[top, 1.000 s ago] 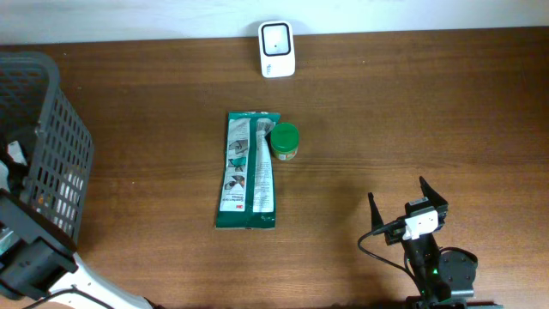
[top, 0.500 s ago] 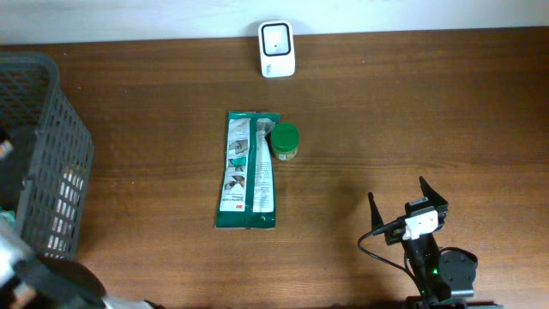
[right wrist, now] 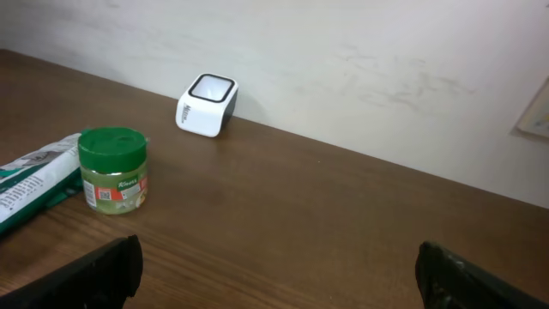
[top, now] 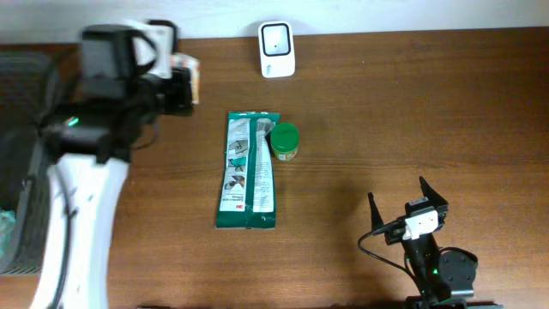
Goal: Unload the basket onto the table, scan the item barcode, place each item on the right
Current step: 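Take orange Kleenex tissue pack from basket with left gripper, set right of jar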
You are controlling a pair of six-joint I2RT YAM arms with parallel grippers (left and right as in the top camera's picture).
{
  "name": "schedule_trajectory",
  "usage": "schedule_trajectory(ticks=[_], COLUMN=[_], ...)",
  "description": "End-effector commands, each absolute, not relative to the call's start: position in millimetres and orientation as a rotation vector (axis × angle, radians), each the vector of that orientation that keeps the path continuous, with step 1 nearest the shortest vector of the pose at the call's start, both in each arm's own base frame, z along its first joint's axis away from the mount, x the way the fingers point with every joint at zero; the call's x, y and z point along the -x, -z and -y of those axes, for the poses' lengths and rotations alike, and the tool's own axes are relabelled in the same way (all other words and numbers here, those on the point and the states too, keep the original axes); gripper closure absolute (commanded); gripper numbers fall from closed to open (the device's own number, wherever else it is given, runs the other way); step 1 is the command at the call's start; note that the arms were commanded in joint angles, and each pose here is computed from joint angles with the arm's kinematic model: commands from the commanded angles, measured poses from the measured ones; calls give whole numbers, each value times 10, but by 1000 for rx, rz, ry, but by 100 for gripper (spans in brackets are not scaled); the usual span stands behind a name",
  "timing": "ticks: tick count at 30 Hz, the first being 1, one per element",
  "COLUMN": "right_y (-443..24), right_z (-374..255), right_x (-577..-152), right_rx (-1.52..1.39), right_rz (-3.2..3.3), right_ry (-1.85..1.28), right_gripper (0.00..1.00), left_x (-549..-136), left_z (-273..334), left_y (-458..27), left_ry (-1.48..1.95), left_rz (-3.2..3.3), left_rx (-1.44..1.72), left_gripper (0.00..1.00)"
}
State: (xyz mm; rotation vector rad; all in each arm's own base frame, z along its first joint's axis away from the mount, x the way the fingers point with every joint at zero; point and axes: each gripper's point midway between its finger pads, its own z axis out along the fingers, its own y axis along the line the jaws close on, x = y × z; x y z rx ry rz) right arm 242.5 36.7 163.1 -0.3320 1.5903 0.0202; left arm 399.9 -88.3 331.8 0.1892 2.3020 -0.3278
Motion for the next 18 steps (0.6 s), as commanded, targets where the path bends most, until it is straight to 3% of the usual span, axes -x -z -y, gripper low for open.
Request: schedule_trajectory(ticks=[1, 5, 8, 14, 18], right_y=[-1603, -1603, -1603, -1603, -1603], right_z=[-357, -357, -357, -357, -357], right_x=[-2425, -2425, -2425, -2425, -2425], right_rx=[324, 324, 324, 324, 324], right_rz=[-1598, -1598, -1598, -1598, -1598], right_ry=[-24, -24, -24, -24, -24], right_gripper=[2, 2, 2, 2, 2], left_x=[-4158, -4183, -4099, -3860, -3738], left_z=[1611, 2442, 2853, 3440, 3523], left_y=[-2589, -1804, -1489, -1240, -1048], left_ry=[424, 473, 493, 538, 507], left_rz=[-2469, -2577, -2592, -2567, -2604], left_rx=[-307, -506, -615, -758, -799], left_gripper=[100, 100, 100, 100, 100])
